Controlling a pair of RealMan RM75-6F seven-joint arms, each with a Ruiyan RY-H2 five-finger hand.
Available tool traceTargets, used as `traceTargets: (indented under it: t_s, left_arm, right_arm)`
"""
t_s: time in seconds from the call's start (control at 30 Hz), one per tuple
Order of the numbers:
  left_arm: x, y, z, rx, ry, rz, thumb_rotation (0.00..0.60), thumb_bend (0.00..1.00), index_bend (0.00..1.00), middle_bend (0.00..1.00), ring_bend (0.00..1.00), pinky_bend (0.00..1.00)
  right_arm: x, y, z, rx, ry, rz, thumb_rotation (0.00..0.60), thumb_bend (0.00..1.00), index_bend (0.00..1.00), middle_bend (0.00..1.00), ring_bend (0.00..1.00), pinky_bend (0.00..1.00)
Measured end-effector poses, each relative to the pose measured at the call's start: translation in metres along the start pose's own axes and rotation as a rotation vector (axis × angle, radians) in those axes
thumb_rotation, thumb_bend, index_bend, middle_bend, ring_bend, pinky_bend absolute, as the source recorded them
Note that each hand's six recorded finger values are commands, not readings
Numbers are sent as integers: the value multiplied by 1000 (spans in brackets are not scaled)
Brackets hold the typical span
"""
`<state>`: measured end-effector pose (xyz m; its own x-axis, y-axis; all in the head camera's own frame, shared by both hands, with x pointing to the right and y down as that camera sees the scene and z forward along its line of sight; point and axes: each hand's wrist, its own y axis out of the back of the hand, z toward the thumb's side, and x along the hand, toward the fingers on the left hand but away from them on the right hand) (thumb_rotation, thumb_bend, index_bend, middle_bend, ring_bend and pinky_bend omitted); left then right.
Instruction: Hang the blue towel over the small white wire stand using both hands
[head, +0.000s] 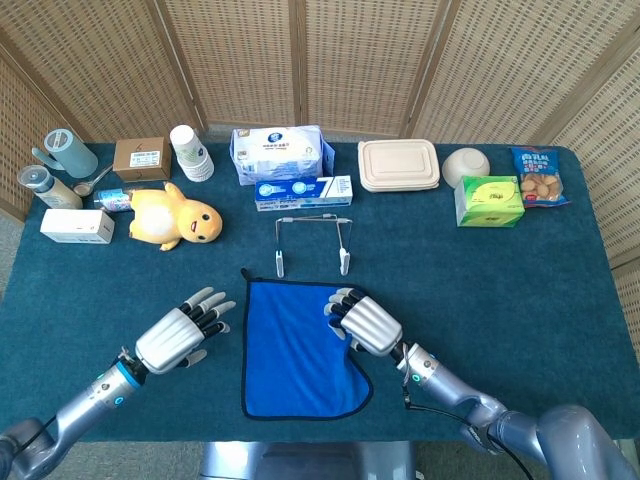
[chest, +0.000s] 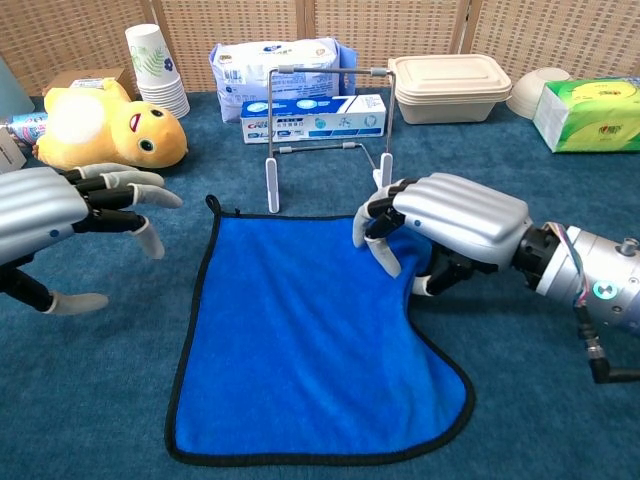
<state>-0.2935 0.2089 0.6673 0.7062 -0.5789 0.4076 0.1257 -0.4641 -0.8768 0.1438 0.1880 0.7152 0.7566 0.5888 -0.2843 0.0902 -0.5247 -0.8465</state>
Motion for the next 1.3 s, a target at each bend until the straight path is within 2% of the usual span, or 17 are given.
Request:
traceTargets:
  t_s: [0.63, 1.3]
  left_arm:
    - [41, -22, 14, 22, -58, -29, 600, 359, 241, 78, 6, 39]
    - [58, -29, 26, 18, -73, -28, 600, 358, 259, 81, 6, 39]
  right_arm:
    - [1, -2, -5, -1, -21, 7, 600, 359, 675, 375, 265, 259]
    - [2, -1, -9, -11, -30, 2, 600, 361, 675, 375, 266, 263]
